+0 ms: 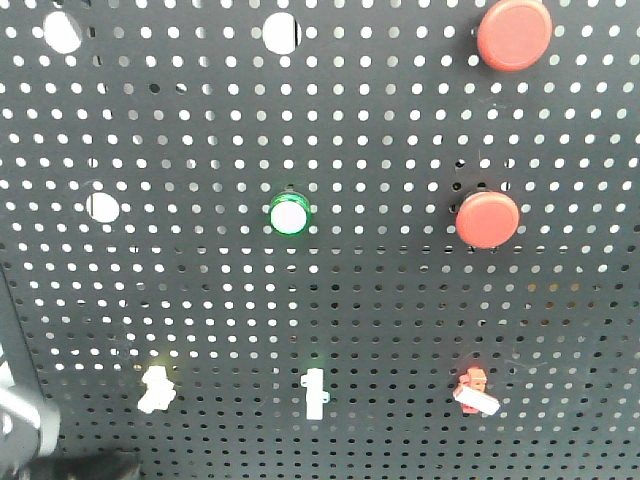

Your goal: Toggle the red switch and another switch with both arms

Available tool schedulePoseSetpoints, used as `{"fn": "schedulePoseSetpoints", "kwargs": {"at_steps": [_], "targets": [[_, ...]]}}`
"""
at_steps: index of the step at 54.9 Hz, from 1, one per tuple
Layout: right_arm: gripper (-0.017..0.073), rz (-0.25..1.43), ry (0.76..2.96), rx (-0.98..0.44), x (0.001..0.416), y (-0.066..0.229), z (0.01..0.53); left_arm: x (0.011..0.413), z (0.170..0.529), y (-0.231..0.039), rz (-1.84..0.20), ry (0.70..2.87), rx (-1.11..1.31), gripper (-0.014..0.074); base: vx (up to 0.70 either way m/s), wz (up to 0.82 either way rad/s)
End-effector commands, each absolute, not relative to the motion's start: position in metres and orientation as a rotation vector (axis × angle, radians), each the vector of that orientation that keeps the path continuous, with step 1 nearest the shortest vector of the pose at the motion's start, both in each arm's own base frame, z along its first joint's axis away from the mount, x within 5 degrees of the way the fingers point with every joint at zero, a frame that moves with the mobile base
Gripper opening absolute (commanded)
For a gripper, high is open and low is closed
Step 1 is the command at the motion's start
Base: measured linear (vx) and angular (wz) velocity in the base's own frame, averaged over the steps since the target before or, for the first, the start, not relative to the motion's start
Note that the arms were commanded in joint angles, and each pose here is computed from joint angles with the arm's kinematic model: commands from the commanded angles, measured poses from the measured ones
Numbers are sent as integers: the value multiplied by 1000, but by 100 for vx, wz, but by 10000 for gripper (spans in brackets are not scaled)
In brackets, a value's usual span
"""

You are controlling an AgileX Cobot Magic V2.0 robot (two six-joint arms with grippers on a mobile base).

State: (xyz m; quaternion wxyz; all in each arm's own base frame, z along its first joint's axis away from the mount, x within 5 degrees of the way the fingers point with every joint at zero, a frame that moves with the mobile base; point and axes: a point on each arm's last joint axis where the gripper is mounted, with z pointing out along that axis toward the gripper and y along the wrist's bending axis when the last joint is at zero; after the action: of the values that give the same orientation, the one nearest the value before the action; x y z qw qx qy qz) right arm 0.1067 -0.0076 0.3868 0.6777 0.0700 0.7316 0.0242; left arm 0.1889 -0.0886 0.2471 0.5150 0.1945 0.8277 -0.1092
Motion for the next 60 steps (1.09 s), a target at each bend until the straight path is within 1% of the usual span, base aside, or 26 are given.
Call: {"fn": "schedulePoseSetpoints", "kwargs": {"at_steps": [1,8,16,24,27,35,40,44,48,54,60], "targets": [[-6,67,1558,170,109,-9,402,191,262,-91,-305,1871,423,3,0,0],[-6,114,1628,179,117,-7,395,188,258,-89,-323,1887,388,3,0,0],[-6,198,1732,109,133,0,384,181,252,-86,-322,1891,388,3,0,0],[-6,346,1780,-44,152,14,376,174,243,-83,-319,1908,392,3,0,0],[-6,413,1772,-137,158,21,375,172,238,-81,-318,1915,394,3,0,0],[-6,657,1715,-256,179,37,371,169,232,-79,-333,1915,361,3,0,0],[-6,735,1715,-335,190,53,364,168,231,-79,-338,1919,351,3,0,0],[-6,746,1762,-370,202,67,352,168,231,-79,-337,1918,353,3,0,0],[-6,687,1785,-330,210,75,347,168,231,-79,-337,1920,354,3,0,0],[-6,622,1787,-290,213,80,346,168,229,-79,-334,1934,357,3,0,0],[-6,612,1783,-303,212,84,346,168,229,-79,-334,1937,358,3,0,0]]}}
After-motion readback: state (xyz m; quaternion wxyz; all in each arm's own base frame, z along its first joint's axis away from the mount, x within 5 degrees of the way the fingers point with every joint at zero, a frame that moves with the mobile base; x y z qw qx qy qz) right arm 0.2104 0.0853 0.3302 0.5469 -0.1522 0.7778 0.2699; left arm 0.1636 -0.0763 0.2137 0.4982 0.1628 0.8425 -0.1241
